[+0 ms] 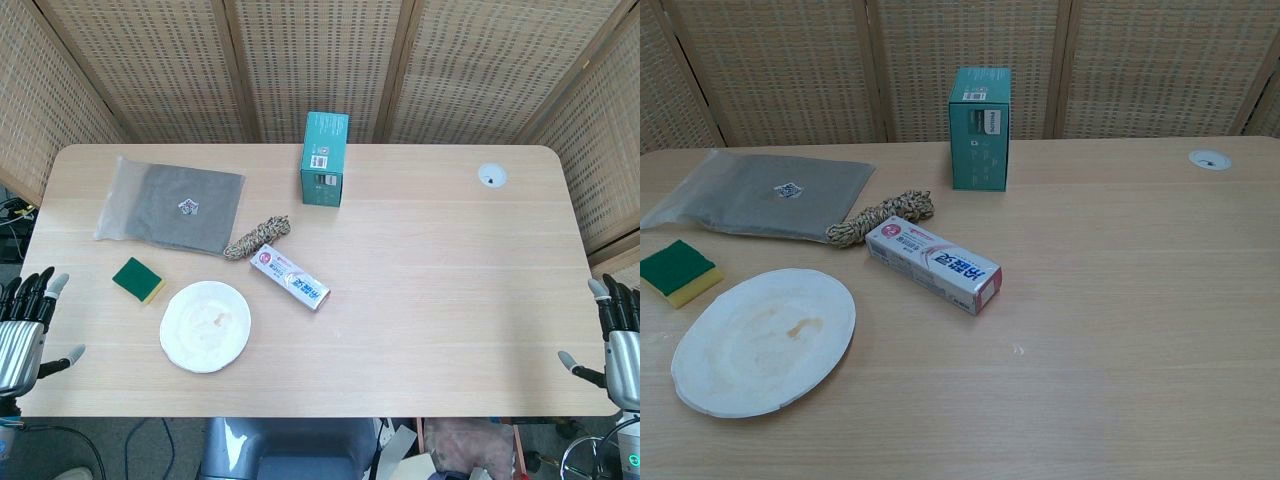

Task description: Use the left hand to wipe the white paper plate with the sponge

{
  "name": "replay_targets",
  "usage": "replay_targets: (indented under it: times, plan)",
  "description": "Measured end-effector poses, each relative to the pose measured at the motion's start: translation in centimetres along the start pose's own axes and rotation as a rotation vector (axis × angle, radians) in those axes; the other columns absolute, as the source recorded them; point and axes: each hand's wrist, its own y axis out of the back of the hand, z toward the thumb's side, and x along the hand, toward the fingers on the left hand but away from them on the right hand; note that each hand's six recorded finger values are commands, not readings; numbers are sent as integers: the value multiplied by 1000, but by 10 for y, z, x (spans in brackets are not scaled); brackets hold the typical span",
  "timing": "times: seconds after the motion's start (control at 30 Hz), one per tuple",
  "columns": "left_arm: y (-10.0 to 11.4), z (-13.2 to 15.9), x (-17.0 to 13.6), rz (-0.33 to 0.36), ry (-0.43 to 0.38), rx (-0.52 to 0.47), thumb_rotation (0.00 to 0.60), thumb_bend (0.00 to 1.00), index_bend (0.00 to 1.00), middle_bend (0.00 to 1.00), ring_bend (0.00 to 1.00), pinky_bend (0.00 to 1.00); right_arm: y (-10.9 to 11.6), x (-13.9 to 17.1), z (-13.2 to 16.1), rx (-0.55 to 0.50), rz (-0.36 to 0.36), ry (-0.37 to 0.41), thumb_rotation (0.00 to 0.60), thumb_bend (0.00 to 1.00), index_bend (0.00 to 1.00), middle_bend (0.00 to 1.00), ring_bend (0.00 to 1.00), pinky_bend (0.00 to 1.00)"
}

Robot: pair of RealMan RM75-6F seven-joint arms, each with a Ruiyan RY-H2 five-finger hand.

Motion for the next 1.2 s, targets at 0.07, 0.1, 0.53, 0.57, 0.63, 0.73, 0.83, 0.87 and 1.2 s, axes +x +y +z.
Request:
replay_targets:
  times: [0.07, 0.1, 0.53, 0.57, 0.63, 0.73, 0.83, 0.87, 1.2]
  plan:
    - [-3, -1, 1, -11, 2, 1, 600, 0, 0, 0, 0, 0, 0, 0, -1, -3, 1, -1, 600, 0, 16, 0, 0, 0]
    - [-4, -2, 2, -16, 3, 3, 600, 0, 0, 0, 0, 0, 1, 0, -1, -4, 0, -1, 600, 0, 16, 0, 0, 0]
    - [-31, -23, 56, -96, -96, 145, 600, 0, 0, 0, 0, 28, 1, -3, -3, 4, -7, -15, 600, 0, 16, 0, 0, 0]
    - [-34, -25, 62, -107, -110, 158, 600, 0, 0, 0, 0, 50, 1, -3, -3, 6, -7, -18, 600, 0, 16, 0, 0, 0]
    - [-39, -31, 76, -133, -143, 199, 600, 0, 0, 0, 0, 73, 0, -5, -4, 10, -7, -24, 600, 0, 16, 0, 0, 0]
    - [-51, -39, 96, -185, -185, 267, 600, 0, 5, 0, 0, 80, -4, -8, -7, 28, 2, -43, 600, 0, 16, 0, 0, 0]
    - [-67, -49, 117, -246, -219, 340, 600, 0, 48, 0, 0, 89, -9, -13, -12, 55, 10, -78, 600, 0, 16, 0, 0, 0]
    - [-71, -51, 123, -258, -228, 358, 600, 0, 65, 0, 0, 92, -10, -15, -13, 63, 10, -91, 600, 0, 16, 0, 0, 0]
    - [-123, -43, 171, -368, -295, 411, 600, 0, 126, 0, 0, 94, -12, -23, -26, 81, 1, -155, 600, 0, 16, 0, 0, 0]
